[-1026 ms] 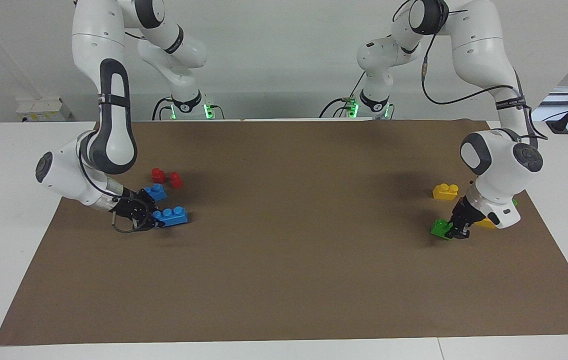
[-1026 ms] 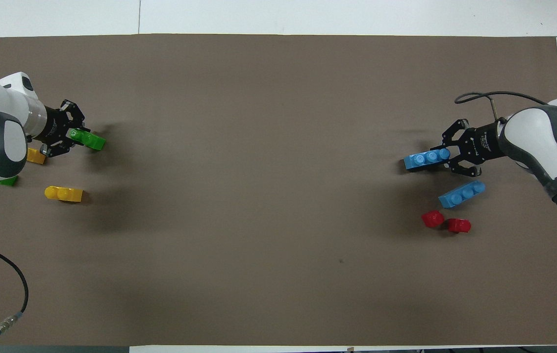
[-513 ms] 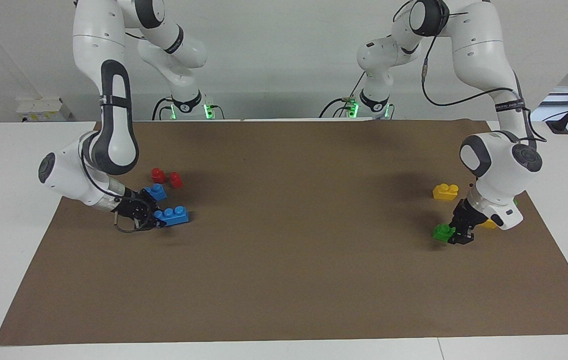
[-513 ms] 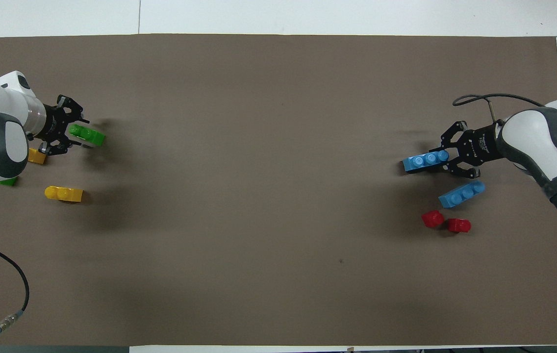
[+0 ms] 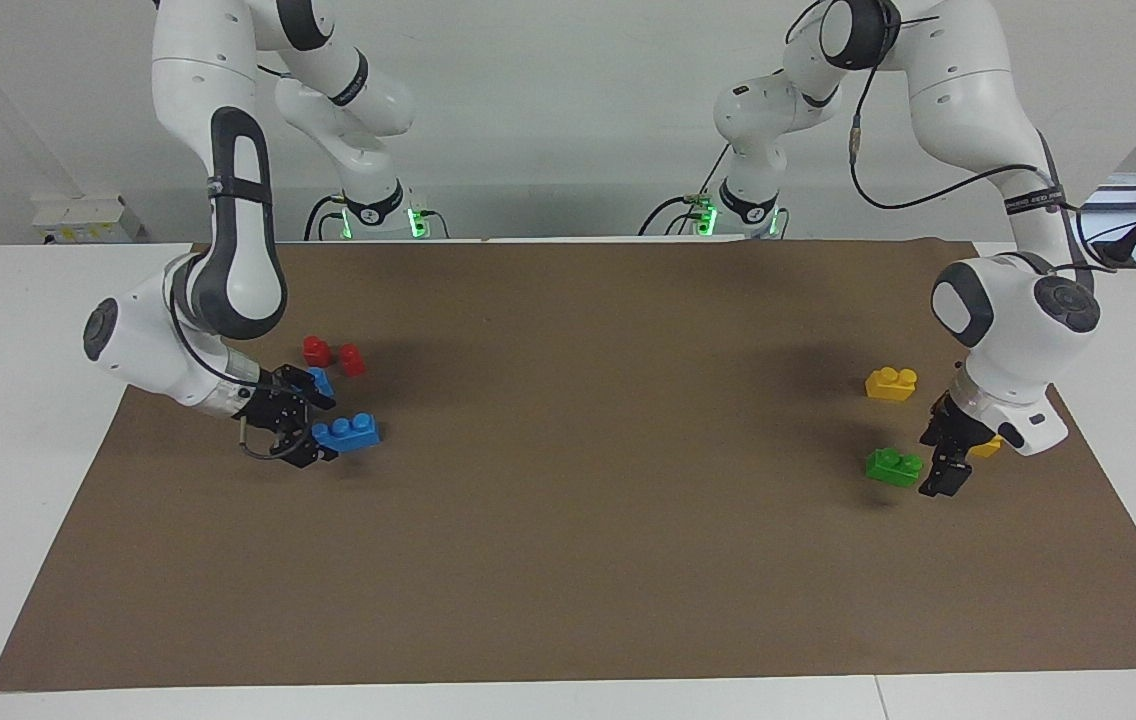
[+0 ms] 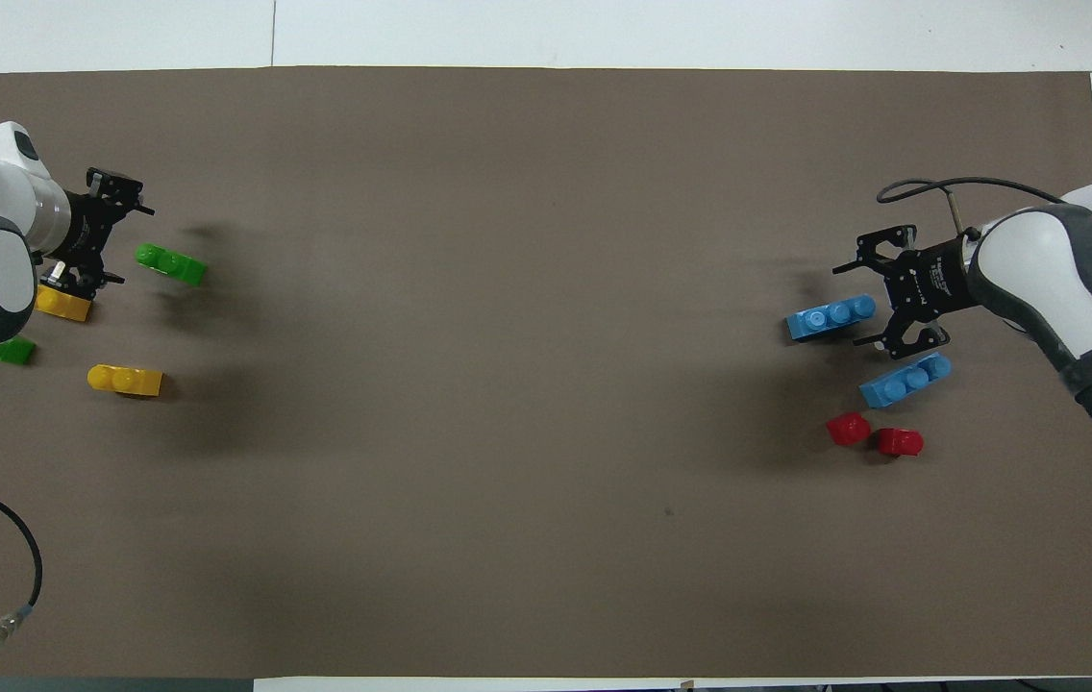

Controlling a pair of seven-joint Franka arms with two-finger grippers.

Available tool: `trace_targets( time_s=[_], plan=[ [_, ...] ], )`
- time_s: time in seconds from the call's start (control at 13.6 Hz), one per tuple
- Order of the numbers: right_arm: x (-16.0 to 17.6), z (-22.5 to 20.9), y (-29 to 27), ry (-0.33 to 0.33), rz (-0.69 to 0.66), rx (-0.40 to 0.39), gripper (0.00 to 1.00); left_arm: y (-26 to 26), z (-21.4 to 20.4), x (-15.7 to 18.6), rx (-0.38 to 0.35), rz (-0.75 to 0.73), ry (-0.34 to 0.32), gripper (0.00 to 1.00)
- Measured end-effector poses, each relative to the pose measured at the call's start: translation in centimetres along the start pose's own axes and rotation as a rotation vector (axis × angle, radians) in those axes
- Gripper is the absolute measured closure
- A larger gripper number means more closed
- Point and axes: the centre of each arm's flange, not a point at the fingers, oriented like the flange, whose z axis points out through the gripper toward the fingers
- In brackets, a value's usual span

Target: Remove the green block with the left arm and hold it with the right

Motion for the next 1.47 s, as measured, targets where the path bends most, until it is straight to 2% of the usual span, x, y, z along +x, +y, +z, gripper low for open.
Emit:
trace_targets(
  time_s=[0.15, 0.37, 0.66, 0.88, 1.1, 1.47],
  plan=[
    [-3.9, -4.2, -0.4, 0.056, -0.094, -0.023, 0.0, 1.2, -4.3, -0.6, 0.004, 0.093, 0.008, 0.0],
    [-10.2, -10.8, 0.3, 0.166, -0.394, -0.088, 0.0, 1.1, -9.9, -2.3, 0.033, 0.275, 0.009, 0.0],
    [-14.9, -17.6, 3.2, 0.292, -0.83, -0.168, 0.0, 0.6, -15.3, -5.9, 0.072, 0.528, -0.008, 0.0],
    [-16.8, -20.4, 4.9, 0.353, -1.081, -0.239, 0.0, 0.0, -18.3, -8.2, 0.099, 0.703, -0.033, 0.0],
    [-17.4, -20.3, 4.9, 0.368, -1.161, -0.279, 0.0, -1.5, -21.3, -9.8, 0.132, 0.852, -0.071, 0.0],
    [-17.5, -20.3, 4.8, 0.368, -1.24, -0.295, 0.0, -2.6, -23.7, -11.3, 0.115, 0.988, -0.116, 0.0]
  ],
)
